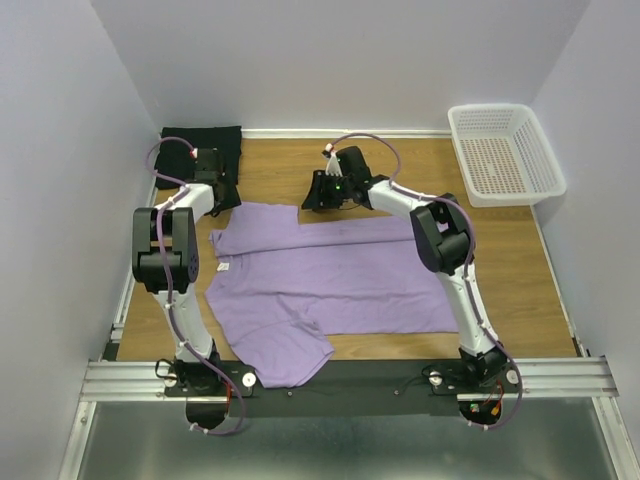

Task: Fold and stack the t-shirts
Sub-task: Fold the tshirt

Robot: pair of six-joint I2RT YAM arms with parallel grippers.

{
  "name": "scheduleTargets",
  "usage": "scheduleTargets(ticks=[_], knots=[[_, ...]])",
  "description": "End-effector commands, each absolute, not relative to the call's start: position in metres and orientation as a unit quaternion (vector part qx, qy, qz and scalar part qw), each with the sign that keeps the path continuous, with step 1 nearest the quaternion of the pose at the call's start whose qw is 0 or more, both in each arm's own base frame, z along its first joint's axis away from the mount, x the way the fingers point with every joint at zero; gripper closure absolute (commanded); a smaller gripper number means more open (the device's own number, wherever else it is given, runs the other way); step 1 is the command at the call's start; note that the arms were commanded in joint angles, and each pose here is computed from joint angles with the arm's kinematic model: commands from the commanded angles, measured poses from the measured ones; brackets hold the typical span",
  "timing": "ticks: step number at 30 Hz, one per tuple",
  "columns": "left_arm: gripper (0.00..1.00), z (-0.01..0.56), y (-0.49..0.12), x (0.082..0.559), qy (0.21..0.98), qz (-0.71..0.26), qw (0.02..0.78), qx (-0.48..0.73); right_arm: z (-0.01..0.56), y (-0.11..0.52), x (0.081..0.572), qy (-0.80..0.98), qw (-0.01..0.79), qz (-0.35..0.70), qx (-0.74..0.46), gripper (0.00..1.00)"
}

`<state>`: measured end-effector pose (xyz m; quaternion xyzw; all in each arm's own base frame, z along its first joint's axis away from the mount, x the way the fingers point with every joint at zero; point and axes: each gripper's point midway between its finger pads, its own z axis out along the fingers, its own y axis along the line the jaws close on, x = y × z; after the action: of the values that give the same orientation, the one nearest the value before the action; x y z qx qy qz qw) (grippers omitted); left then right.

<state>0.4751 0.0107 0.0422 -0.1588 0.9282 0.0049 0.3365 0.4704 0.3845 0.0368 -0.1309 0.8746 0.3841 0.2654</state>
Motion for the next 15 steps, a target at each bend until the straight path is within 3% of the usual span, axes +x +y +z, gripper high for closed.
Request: scheduleTargets(ticks=[1,15], knots=[[0.34,0.036,-0.010,0.483,0.933,-0.015,0.333,-0.134,0.019,0.406,0.466,0.872,0.243,0.405,-0.127,0.49],[0.36,0.014,-0.012,0.480,0.942,-0.009,0.310,-0.130,-0.013,0.431,0.452,0.876,0.217,0.409,-0.133,0.61]])
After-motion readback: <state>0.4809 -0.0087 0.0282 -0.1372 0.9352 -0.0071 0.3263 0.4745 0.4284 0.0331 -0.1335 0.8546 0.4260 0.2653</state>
